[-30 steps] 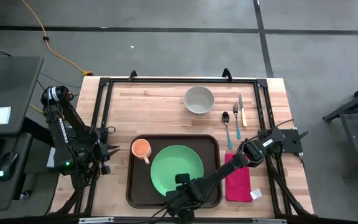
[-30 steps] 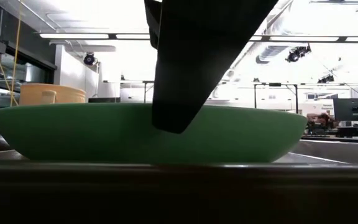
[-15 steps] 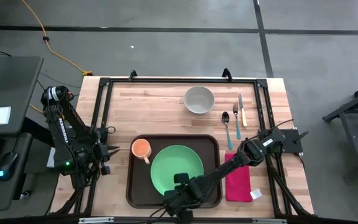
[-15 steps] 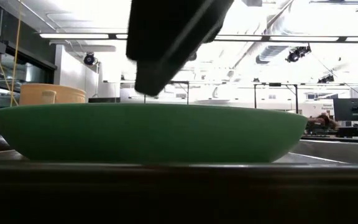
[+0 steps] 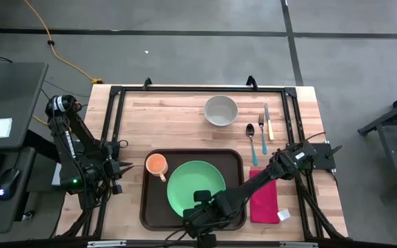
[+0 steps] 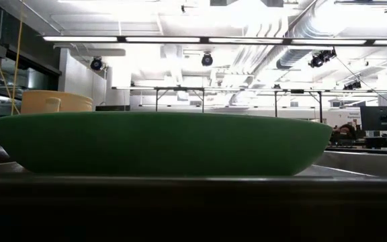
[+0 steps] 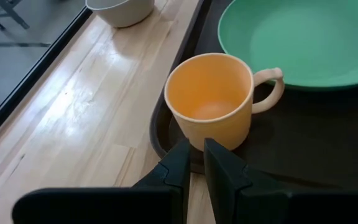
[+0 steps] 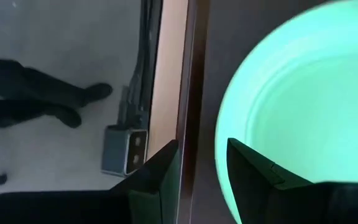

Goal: Set up tray
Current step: Put the gray bowl on the green plate

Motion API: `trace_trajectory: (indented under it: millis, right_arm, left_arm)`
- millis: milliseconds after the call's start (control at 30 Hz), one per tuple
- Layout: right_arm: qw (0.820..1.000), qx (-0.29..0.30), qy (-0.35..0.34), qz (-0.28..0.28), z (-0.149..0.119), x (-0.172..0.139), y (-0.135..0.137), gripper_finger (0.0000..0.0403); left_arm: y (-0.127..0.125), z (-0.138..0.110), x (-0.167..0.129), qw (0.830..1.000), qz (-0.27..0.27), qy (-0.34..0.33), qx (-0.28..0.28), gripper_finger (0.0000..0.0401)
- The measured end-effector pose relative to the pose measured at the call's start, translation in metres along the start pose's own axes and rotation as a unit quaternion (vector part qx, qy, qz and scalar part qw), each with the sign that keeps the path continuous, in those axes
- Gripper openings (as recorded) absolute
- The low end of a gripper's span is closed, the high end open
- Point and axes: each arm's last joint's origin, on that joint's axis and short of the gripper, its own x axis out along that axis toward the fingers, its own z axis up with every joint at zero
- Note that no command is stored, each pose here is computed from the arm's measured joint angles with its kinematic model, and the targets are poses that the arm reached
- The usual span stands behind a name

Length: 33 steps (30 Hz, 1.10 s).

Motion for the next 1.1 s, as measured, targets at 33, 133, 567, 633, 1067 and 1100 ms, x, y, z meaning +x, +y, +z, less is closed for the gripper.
trace_trajectory:
  millis: [33,133,567,633,1067,1100]
  right_arm:
    - [1.0,0.0,-0.006,-0.002,0.001,-0.006,0.0,0.011]
    - [0.999,-0.001,-0.028,-0.019,0.002,-0.025,-0.001,0.011]
    - [0.983,0.003,-0.05,-0.175,-0.007,-0.101,-0.033,0.011]
    - [0.98,0.007,-0.043,-0.192,-0.008,-0.108,-0.041,0.011]
    - [0.968,-0.018,-0.012,-0.249,0.004,-0.128,-0.096,0.011]
    - [0.968,-0.02,-0.009,-0.251,0.005,-0.128,-0.1,0.011]
  left_arm:
    - [-0.001,0.0,0.0,1.0,-0.002,0.0,0.003,0.0079]
    - [-0.001,0.0,0.0,1.0,-0.005,0.0,0.001,0.0079]
    - [-0.003,0.001,0.0,1.0,-0.009,-0.024,0.008,0.0079]
    - [-0.003,0.001,0.0,1.0,-0.009,-0.025,0.007,0.0079]
    - [-0.005,0.001,0.0,1.0,-0.016,-0.027,-0.003,0.0079]
    - [-0.005,0.001,0.0,0.999,-0.017,-0.027,-0.005,0.0079]
